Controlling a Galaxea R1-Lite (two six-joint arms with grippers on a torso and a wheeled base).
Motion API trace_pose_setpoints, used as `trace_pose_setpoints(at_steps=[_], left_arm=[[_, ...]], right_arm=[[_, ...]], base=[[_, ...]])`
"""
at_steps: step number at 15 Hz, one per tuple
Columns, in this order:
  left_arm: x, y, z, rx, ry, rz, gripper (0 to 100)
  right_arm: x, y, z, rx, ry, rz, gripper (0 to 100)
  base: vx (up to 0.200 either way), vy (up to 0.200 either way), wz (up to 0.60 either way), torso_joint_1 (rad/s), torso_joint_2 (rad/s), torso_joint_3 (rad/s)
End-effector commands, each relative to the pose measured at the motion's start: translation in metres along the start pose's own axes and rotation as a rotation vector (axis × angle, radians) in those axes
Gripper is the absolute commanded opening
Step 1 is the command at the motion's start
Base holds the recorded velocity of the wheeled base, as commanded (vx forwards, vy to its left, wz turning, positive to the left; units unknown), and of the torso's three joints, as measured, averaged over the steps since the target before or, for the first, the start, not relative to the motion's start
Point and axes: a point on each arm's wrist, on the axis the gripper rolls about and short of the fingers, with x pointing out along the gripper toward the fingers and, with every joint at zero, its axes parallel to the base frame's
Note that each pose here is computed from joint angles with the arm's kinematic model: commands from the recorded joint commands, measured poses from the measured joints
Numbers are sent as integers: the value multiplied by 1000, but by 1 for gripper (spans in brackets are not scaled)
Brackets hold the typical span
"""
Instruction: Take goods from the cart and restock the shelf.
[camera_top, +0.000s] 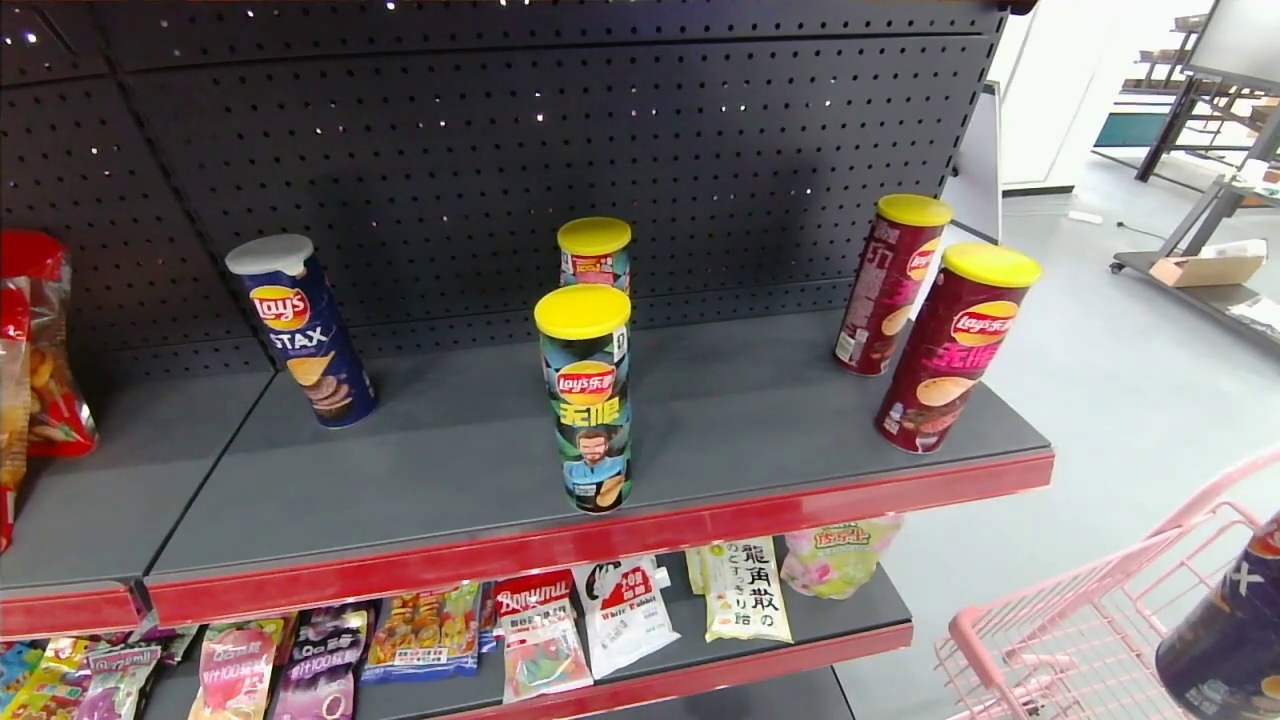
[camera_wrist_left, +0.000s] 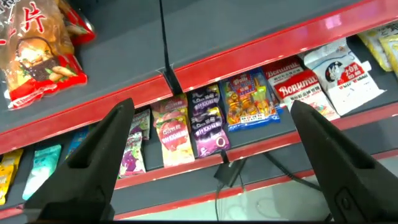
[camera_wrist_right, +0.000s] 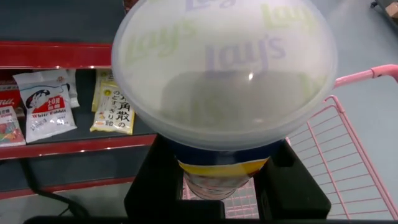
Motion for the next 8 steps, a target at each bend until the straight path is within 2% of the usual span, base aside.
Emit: trace_pose_setpoints(at_steps=[1,8], left_arm=[[0,0,-1,1,4,0,100],[1,-1,-2,2,3,-9,100]], right_arm=[[2,1,-4,-10,19,3,0],[8,2,-3,-15,44,8,0]], base=[[0,200,0,2,2,2],[0,200,0,2,2,3]])
